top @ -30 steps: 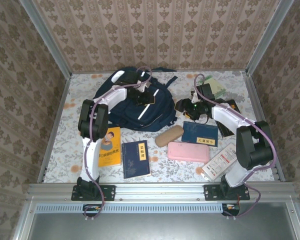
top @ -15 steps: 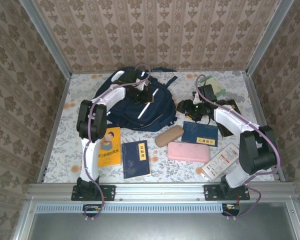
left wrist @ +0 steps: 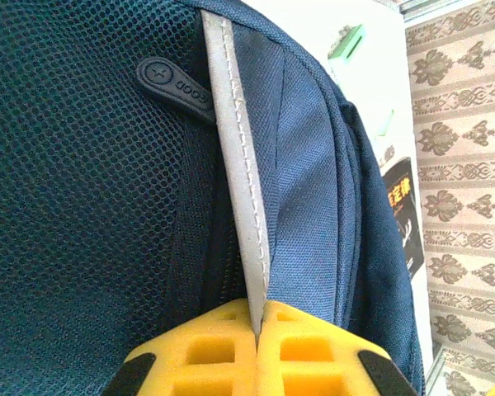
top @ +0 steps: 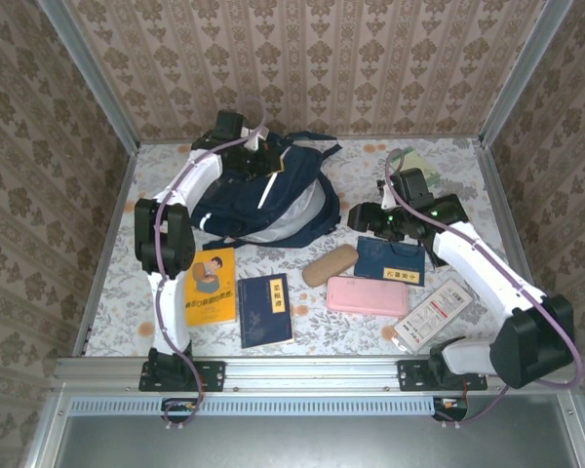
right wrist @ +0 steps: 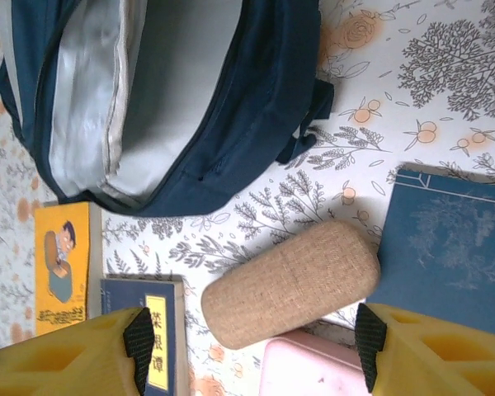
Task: Pack the student bag
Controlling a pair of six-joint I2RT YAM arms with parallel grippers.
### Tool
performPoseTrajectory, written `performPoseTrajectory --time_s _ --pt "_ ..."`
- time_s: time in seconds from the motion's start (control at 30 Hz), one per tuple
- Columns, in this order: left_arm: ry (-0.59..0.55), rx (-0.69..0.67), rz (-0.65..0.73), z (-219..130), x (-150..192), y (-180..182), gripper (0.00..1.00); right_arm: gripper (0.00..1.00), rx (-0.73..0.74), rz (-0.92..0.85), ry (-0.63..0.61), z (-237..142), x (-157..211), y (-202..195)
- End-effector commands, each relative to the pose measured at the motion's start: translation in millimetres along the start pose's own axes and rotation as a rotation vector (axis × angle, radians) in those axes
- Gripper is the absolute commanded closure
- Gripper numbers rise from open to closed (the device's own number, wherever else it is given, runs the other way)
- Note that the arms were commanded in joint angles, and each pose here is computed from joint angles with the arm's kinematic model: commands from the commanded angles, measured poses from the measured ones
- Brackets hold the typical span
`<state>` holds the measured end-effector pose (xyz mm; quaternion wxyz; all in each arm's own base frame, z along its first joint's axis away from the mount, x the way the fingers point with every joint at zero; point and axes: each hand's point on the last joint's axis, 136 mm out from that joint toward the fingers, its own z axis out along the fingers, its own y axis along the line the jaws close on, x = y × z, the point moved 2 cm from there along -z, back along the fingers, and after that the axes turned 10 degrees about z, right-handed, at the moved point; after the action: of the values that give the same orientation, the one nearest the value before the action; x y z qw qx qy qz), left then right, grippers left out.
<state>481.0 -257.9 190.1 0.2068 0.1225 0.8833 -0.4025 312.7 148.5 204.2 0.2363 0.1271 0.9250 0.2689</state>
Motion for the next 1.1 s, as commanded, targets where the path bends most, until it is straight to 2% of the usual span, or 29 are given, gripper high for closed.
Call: performPoseTrajectory --time_s 0.0,0.13,0.23,0.3,0.6,0.67,0.73,0.83,1.07 --pt "-0.094 0.083 0.029 -37.9 -29.7 -40.8 1.00 0.30 0.097 -0.161 -0.052 -24.5 1.7 -3.7" --pt "-0.100 0.102 0.011 -42.8 -34.9 -42.9 1.00 0.30 0.044 -0.380 -0.104 -34.9 4.8 6.1" --pt "-0.096 0.109 0.008 -43.0 -32.9 -42.5 1.00 0.30 -0.050 -0.690 -0.174 -36.1 18.2 20.7" --pt "-0.094 0.120 -0.005 -42.6 -30.8 -41.0 1.00 0.28 -0.058 -0.859 -0.188 -33.0 23.7 25.1" --pt "-0.098 0.160 -0.045 -33.3 -24.6 -38.7 1.00 0.27 -0.023 -1.462 0.033 11.9 54.1 8.6" --pt "-0.105 0.178 -0.058 -30.4 -23.4 -37.5 1.00 0.26 -0.079 -1.526 0.071 16.2 61.2 11.4" --pt "-0.100 0.195 -0.074 -26.9 -20.9 -36.1 1.00 0.26 -0.083 -1.571 0.171 26.7 70.2 2.8" --pt "-0.088 0.202 -0.094 -21.3 -18.0 -31.4 1.00 0.26 -0.031 -1.605 0.296 47.4 70.6 -12.3" --pt "-0.076 0.251 -0.145 -10.6 -17.6 -26.1 1.00 0.26 0.100 -1.622 0.461 90.0 62.6 -40.7"
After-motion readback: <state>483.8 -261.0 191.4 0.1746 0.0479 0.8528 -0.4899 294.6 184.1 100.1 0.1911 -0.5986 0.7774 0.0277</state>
